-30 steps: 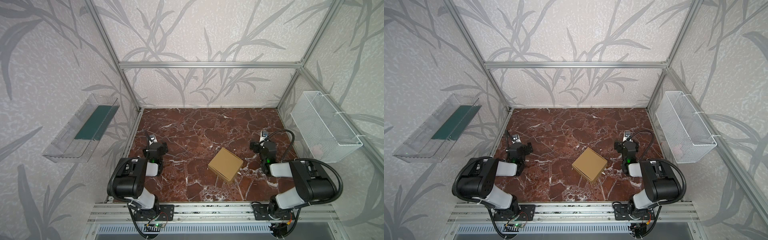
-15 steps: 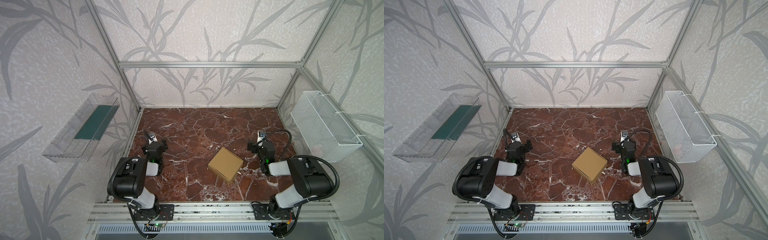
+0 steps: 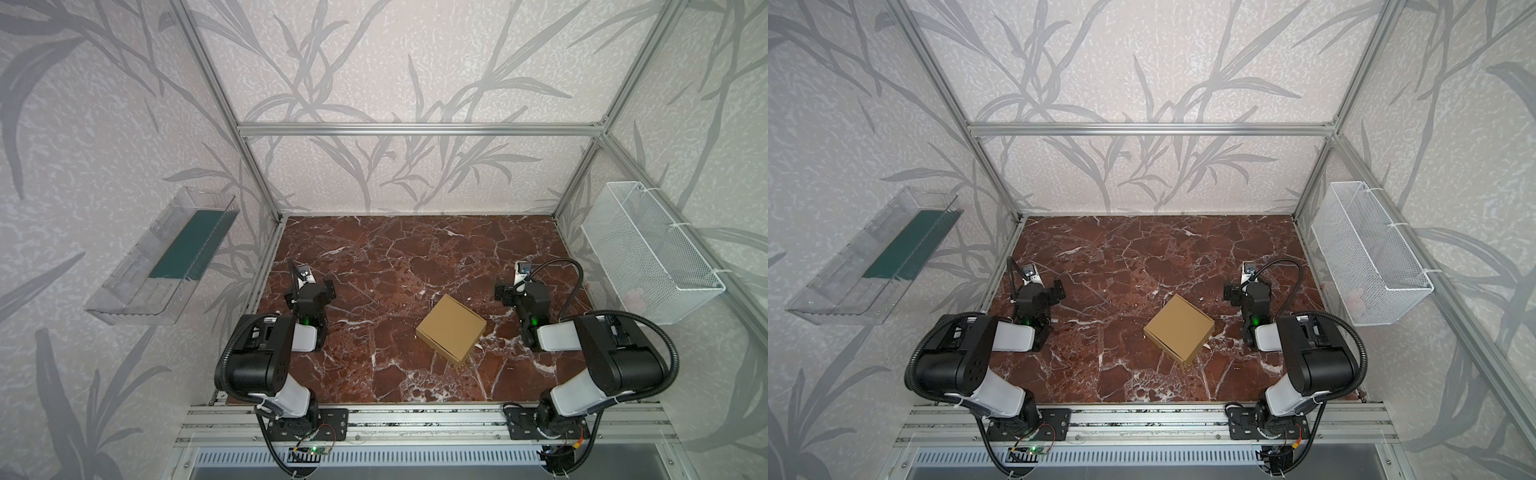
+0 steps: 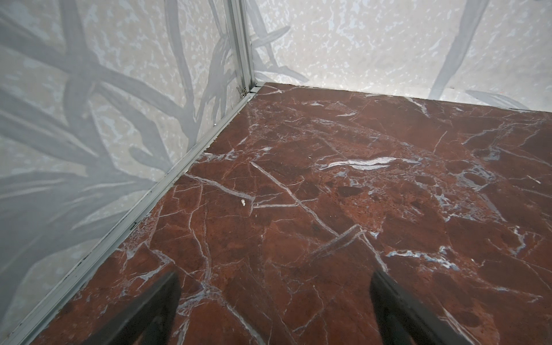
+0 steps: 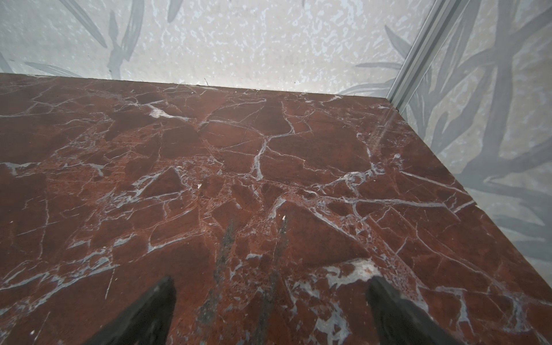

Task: Assemble paper box
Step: Reset both arms

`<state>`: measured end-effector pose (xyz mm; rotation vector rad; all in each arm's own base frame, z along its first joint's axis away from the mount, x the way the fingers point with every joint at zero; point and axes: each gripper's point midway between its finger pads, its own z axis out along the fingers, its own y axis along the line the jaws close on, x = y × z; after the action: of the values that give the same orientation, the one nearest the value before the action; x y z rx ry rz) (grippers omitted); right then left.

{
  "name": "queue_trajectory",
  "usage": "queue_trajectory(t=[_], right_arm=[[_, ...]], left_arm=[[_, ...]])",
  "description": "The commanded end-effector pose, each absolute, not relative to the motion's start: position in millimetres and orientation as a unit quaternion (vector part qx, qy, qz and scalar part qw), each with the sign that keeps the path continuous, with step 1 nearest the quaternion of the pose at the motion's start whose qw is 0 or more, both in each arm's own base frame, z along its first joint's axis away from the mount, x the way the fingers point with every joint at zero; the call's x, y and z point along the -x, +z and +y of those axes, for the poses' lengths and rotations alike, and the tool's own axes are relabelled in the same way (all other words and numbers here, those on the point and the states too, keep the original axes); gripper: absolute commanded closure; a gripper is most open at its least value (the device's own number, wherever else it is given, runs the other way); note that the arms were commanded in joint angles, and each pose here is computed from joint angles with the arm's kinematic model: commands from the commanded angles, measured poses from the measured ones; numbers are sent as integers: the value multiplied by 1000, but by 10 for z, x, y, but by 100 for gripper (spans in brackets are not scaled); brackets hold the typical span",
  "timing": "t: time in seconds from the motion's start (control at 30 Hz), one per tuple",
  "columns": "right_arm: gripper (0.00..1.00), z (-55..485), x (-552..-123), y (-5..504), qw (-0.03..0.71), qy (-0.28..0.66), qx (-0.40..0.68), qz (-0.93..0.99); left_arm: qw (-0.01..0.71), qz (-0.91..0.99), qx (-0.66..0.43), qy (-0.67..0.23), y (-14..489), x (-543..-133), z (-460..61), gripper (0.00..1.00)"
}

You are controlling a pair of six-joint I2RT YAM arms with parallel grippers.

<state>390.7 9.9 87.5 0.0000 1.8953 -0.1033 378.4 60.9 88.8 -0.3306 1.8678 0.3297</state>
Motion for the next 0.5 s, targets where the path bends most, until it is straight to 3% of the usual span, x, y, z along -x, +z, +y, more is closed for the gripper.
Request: queue_trajectory(t=[0.0, 0.47], right_arm=[[1, 102, -3940, 952, 597, -45, 2, 801], [1, 101, -3939, 951, 597, -45, 1, 801]], left_arm=[[587, 784, 138, 148, 1007, -3854, 621, 1], [587, 784, 137, 147, 1006, -3853, 610, 1]])
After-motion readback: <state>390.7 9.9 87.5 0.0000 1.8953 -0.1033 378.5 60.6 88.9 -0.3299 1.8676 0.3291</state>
